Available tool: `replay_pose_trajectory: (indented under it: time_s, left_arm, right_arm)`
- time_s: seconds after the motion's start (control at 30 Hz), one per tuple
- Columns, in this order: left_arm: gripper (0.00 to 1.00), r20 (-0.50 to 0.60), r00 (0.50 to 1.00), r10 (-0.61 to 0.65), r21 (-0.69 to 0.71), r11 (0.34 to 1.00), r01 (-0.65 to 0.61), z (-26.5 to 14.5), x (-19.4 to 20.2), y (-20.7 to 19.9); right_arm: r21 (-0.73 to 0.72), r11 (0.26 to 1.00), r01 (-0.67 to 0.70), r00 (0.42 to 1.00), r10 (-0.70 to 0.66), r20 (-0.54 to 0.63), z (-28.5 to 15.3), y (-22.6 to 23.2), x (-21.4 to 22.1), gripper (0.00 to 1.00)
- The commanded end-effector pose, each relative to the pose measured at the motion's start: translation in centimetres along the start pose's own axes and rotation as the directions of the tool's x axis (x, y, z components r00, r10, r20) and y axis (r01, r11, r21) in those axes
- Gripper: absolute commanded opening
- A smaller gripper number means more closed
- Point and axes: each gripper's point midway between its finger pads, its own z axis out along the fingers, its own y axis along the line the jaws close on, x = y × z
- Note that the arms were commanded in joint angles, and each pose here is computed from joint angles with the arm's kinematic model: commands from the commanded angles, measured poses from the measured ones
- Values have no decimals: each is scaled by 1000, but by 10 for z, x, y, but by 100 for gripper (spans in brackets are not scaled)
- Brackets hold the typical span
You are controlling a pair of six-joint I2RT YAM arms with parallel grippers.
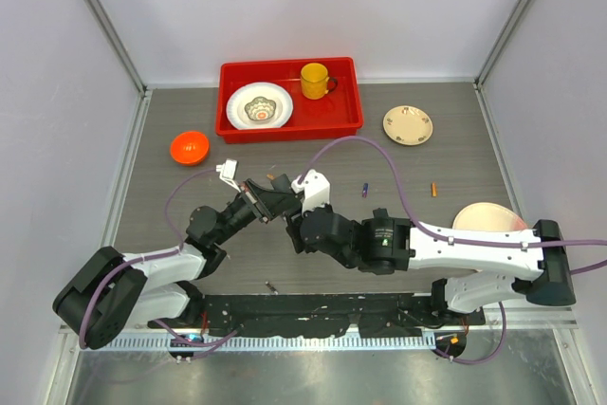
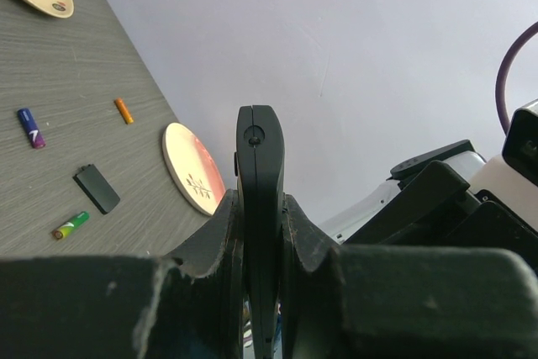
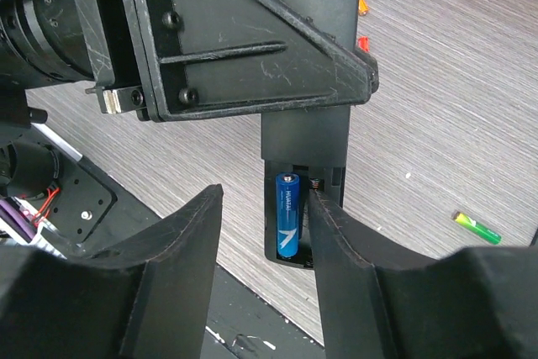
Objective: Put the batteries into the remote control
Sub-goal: Load the battery into the remote control.
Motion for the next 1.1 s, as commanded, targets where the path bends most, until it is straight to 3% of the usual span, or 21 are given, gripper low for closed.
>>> replay_pose_trajectory:
  time_s: [0.0,0.4,0.6,0.77,0.8,0.9,1.07]
  left_arm:
    - [0,110,990,86,275,955,-113,-4,-24,-73]
    - [0,105,990,89,260,959,-114,-2,-22,-67]
    - [0,115,989,92,275,954,-120,-2,-25,-73]
    - [0,126,988,86,314,942,-122,-2,-30,-88]
    - [0,129,988,86,320,939,-124,-2,-31,-91]
    - [0,137,987,87,330,935,-128,-4,-32,-95]
    - [0,139,987,86,338,932,-129,-4,-34,-98]
  right_arm:
    - [-4,998,-68,994,68,87,-14,-1,-32,52]
    - [-123,986,-114,978,133,159,-46,3,-58,56]
    - [-143,969,-202,949,229,217,-59,-17,-66,61]
    - [-316,869,-382,884,443,151,-50,-31,-69,73]
    - [-337,852,-400,874,465,140,-51,-36,-65,80]
    - [-428,792,-436,849,519,96,-53,-38,-68,87]
    - [-541,700,-466,840,541,-23,-51,-23,-64,89]
